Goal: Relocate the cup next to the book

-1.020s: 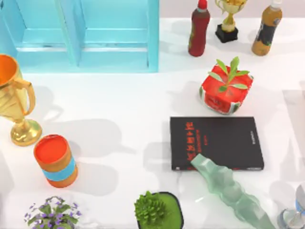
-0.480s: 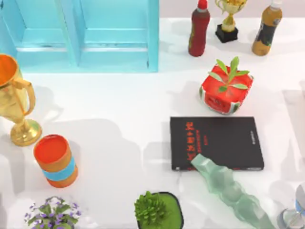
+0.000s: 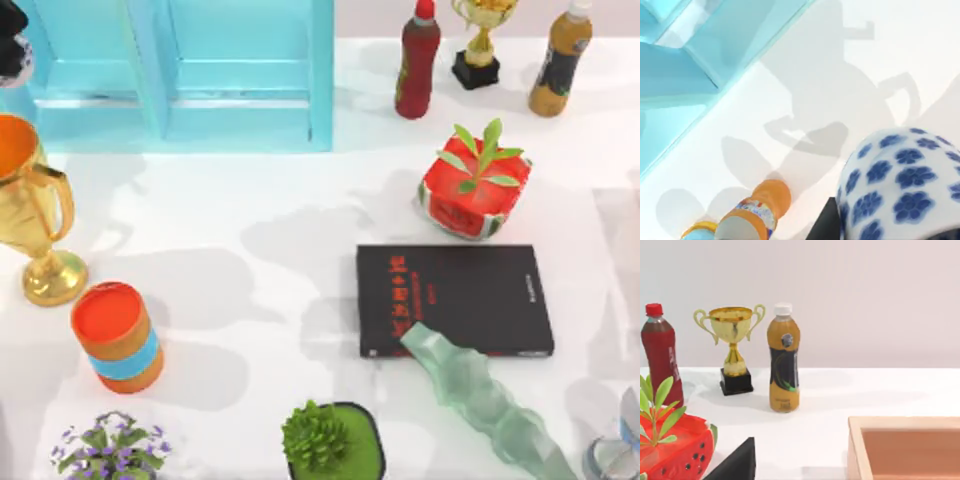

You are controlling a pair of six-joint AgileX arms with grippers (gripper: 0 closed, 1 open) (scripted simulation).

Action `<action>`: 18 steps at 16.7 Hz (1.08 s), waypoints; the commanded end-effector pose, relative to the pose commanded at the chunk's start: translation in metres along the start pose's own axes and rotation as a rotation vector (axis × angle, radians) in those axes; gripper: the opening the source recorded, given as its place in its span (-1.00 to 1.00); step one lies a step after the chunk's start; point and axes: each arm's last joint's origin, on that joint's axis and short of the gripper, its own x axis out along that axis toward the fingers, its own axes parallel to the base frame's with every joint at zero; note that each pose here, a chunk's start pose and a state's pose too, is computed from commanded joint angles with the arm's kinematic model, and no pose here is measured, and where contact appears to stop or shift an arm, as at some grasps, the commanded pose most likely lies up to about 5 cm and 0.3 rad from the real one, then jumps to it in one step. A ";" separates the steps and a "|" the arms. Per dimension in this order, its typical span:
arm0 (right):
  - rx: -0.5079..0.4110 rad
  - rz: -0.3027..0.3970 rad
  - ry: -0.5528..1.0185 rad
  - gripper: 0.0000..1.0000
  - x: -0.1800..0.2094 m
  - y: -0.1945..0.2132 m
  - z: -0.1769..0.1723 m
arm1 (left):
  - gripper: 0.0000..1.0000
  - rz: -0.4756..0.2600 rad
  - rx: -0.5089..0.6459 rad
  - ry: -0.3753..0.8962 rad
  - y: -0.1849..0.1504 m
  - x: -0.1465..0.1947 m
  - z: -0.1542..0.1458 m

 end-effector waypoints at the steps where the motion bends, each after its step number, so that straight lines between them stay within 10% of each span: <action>1: 0.000 0.000 0.000 1.00 0.000 0.000 0.000 | -1.00 -0.031 -0.085 0.004 -0.012 0.008 0.017; 9: 0.000 0.000 0.000 1.00 0.000 0.000 0.000 | -1.00 -0.125 -0.642 0.229 -0.127 0.091 0.119; 18: 0.000 0.000 0.000 1.00 0.000 0.000 0.000 | -1.00 -0.045 -0.797 0.339 -0.194 0.133 0.146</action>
